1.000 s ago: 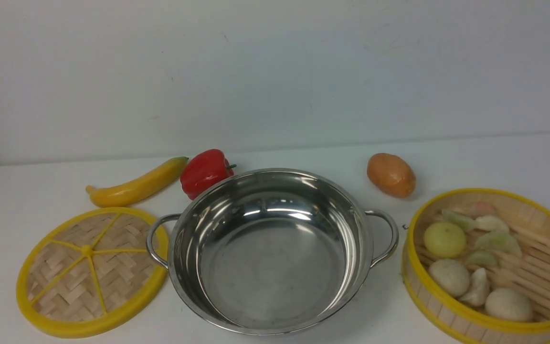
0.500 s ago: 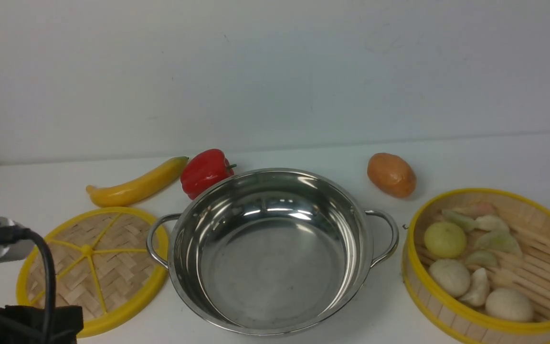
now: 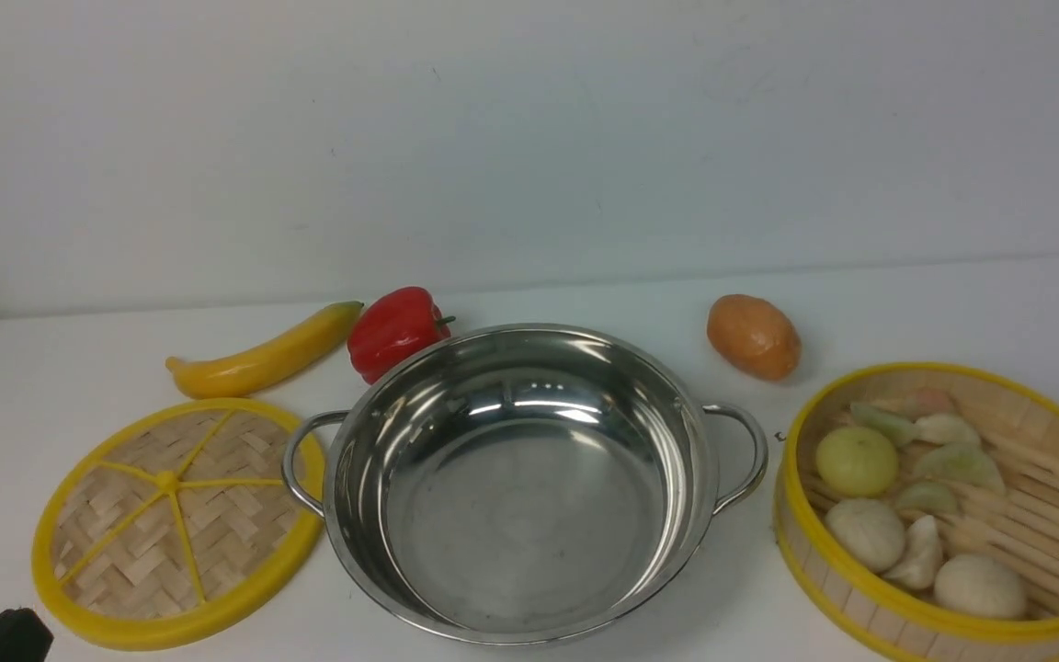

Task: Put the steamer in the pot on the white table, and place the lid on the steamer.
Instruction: 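Reach for and grasp the rim of the bamboo steamer holding the buns with the right gripper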

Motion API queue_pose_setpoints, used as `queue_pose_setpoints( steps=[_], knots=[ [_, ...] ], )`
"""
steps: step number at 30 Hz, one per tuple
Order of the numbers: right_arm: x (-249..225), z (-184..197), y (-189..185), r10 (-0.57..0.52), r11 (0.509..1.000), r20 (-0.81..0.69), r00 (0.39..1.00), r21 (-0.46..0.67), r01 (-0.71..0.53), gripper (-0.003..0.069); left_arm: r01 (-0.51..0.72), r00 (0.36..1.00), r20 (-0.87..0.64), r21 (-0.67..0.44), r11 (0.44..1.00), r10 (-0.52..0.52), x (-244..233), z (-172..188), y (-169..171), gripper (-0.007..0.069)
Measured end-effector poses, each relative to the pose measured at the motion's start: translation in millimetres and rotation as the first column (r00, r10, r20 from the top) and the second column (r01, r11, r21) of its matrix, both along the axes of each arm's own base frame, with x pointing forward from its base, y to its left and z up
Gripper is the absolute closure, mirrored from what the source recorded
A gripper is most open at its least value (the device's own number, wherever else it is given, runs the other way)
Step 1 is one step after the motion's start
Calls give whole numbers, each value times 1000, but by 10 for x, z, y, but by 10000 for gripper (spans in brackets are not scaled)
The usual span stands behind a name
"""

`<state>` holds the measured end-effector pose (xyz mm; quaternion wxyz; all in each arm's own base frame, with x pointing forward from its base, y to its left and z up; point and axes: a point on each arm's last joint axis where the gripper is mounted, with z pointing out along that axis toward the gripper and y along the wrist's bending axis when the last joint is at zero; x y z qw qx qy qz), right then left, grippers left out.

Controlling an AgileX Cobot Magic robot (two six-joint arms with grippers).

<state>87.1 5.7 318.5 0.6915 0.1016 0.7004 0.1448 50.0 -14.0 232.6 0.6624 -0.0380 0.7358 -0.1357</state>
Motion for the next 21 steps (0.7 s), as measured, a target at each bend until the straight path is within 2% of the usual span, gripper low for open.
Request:
queue_pose_setpoints(
  steps=[4, 7, 9, 12, 13, 14, 15, 16, 18, 21],
  knots=[
    [148, -79, 54, 61, 998, -185, 981, 34, -56, 673, -12, 1000, 19, -15, 1000, 12, -8, -107, 10, 689],
    [392, -52, 94, 110, 993, -398, 911, -1, -120, 673, -16, 1000, 26, -19, 1000, 16, -8, -106, 13, 689],
    [559, -42, 112, 132, 984, -562, 816, -24, -176, 672, -19, 999, 32, -20, 1000, 19, -8, -101, 16, 689],
    [917, -51, 81, 105, 969, -788, 606, -55, -240, 672, -19, 999, 33, -21, 1000, 20, -8, -100, 16, 689],
    [998, -77, 66, 91, 965, -838, 538, -59, -254, 672, -20, 999, 34, -21, 1000, 20, -8, -100, 16, 689],
    [1020, -84, 54, 80, 964, -848, 524, -67, -256, 672, -20, 999, 34, -21, 1000, 20, -8, -100, 16, 689],
    [1199, -125, 3, 48, 962, -904, 426, -74, -264, 672, -20, 999, 34, -21, 1000, 20, -8, -100, 16, 689],
    [1309, -172, -49, 29, 964, -928, 373, -73, -257, 672, -19, 999, 34, -21, 1000, 20, -8, -100, 16, 689],
    [1559, -219, -189, 11, 975, -956, 294, -54, -215, 672, -18, 999, 33, -29, 999, 19, -8, -101, 15, 689],
    [1935, -386, -428, 12, 992, -975, 222, -16, -123, 671, -14, 999, 34, -54, 998, 16, -8, -97, 10, 689]
  ],
)
